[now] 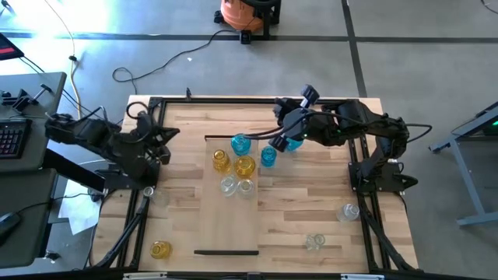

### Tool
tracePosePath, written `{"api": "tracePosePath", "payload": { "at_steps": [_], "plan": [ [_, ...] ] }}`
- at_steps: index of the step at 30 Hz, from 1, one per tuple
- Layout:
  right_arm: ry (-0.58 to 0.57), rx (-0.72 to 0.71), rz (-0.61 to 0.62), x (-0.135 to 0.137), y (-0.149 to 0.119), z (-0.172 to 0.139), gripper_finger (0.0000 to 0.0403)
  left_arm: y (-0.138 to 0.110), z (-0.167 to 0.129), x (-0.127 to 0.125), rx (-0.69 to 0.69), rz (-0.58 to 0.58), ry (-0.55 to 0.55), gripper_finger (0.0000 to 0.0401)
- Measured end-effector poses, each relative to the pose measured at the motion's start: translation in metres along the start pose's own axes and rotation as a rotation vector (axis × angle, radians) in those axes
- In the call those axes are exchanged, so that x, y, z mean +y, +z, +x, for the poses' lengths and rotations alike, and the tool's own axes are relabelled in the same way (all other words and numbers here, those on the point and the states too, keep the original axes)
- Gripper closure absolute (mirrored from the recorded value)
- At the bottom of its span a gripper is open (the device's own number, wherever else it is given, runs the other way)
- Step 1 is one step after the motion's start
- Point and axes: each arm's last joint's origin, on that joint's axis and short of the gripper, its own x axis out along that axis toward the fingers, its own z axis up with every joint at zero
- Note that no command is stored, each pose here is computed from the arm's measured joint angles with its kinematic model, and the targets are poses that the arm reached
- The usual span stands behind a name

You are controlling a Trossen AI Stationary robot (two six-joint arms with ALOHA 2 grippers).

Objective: Sort vases onto shelf
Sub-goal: Adjust the yellow vase on the shelf

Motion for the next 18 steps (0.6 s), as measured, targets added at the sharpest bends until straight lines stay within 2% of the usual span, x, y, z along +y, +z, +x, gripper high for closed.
{"api": "tracePosePath", "payload": {
  "at_steps": [7,10,14,18],
  "plan": [
    [0.044,0.013,0.129,0.003,0.000,0.001,0.0403,-0.022,0.022,-0.001,0.146,0.100,-0.091,0.0401],
    [0.044,0.010,0.185,0.004,0.001,0.003,0.0403,-0.029,0.033,-0.002,0.140,0.126,-0.150,0.0401],
    [0.043,-0.006,0.248,0.006,0.003,0.004,0.0403,-0.034,0.045,0.002,0.091,0.151,-0.176,0.0401],
    [0.050,-0.022,0.268,0.007,0.005,0.005,0.0403,-0.035,0.054,0.009,0.076,0.184,-0.217,0.0401]
  ]
}}
